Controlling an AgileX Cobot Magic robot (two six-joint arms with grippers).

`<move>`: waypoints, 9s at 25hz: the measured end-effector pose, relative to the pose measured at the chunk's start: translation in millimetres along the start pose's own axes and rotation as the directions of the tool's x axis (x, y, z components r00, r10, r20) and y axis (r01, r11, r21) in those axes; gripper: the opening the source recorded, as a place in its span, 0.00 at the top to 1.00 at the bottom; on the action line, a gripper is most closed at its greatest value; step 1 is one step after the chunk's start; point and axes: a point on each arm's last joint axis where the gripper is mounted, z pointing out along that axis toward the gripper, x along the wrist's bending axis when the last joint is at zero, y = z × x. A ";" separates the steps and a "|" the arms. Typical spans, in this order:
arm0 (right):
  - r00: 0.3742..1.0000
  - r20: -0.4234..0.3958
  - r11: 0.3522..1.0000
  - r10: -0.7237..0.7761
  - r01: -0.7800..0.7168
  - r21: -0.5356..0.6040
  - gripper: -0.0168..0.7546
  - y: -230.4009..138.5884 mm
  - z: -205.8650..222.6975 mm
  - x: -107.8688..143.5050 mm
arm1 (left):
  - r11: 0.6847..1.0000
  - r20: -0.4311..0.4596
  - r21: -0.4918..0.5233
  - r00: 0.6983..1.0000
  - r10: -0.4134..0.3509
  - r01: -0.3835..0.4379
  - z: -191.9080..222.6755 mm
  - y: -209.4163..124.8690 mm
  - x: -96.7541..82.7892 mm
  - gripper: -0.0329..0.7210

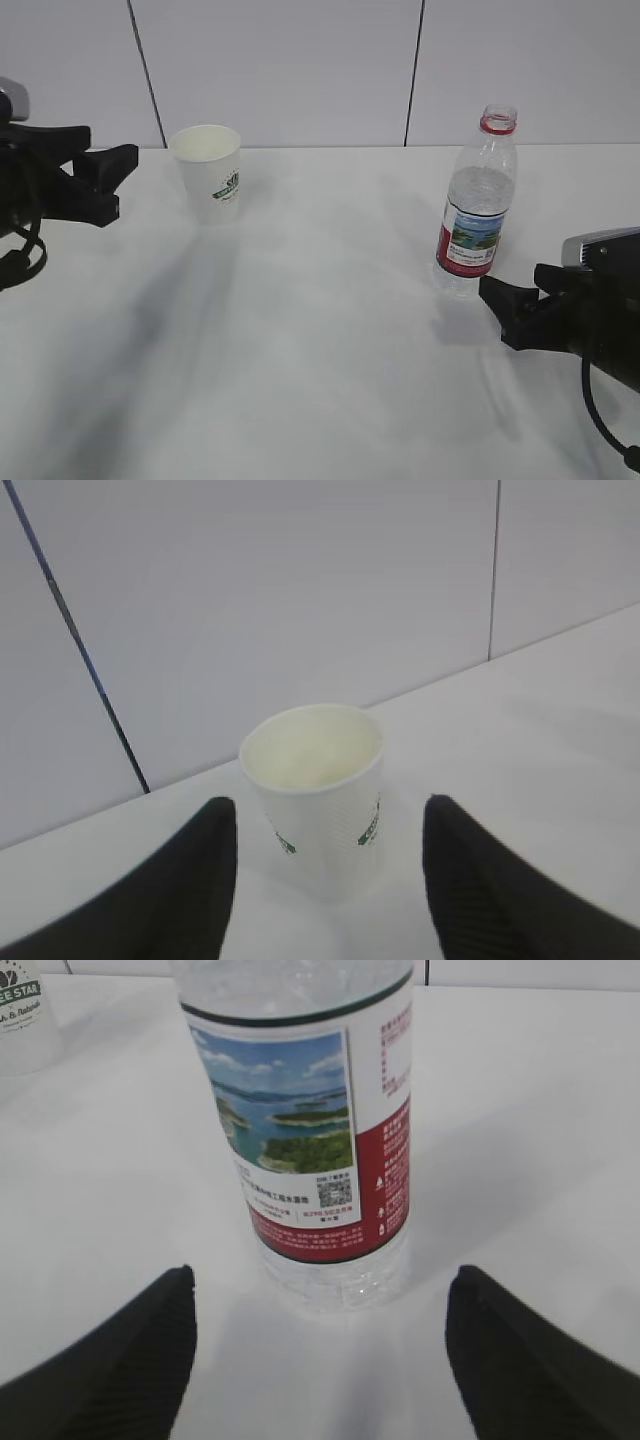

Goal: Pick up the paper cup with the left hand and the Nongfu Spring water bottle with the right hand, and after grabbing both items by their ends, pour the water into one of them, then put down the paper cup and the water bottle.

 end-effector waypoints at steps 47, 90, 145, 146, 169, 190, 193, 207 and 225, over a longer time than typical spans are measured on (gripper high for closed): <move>0.998 -0.049 0.998 0.025 -0.027 -0.051 0.17 6.2 39.9 -5.5 | 0.990 0.009 -0.037 0.990 -0.138 0.138 -35.1 -44.0 -13.0 0.37; 0.994 -0.108 0.988 0.023 -0.038 -0.148 0.18 24.4 86.0 -12.2 | 0.990 0.013 -0.037 0.991 -0.136 0.137 -35.1 -44.0 -13.3 0.37; 0.991 0.130 0.993 0.019 -0.004 -0.115 0.36 29.9 46.7 -24.4 | 0.990 0.013 -0.039 0.991 -0.136 0.137 -35.1 -43.8 -13.3 0.37; 0.990 0.138 0.993 0.019 -0.003 -0.115 0.36 30.4 42.8 -24.2 | 0.990 0.013 -0.039 0.991 -0.136 0.137 -35.1 -43.8 -13.3 0.37; 0.980 0.199 0.996 0.032 -0.014 -0.091 0.36 31.4 -3.1 -18.9 | 0.989 -0.003 -0.029 0.989 -0.147 0.147 -34.3 -46.5 -12.0 0.40; 0.981 0.192 0.996 -0.006 0.023 -0.086 0.36 32.3 -3.3 -17.9 | 0.974 -0.032 0.121 0.982 -0.189 0.191 -17.4 -95.1 -13.7 0.17; 0.981 0.193 0.996 -0.023 0.039 -0.083 0.36 32.3 -3.3 -17.9 | 0.973 -0.053 0.118 0.979 -0.195 0.200 -17.5 -95.3 -12.0 0.18; 0.981 0.194 0.996 -0.026 0.043 -0.082 0.36 32.3 -3.3 -17.9 | 0.975 -0.043 0.109 0.981 -0.191 0.195 -15.1 -93.5 -12.1 0.23; 0.981 0.194 0.996 -0.027 0.044 -0.084 0.36 32.4 -3.4 -17.9 | 0.985 -0.025 -0.019 0.985 -0.172 0.172 41.9 -77.8 -2.2 0.10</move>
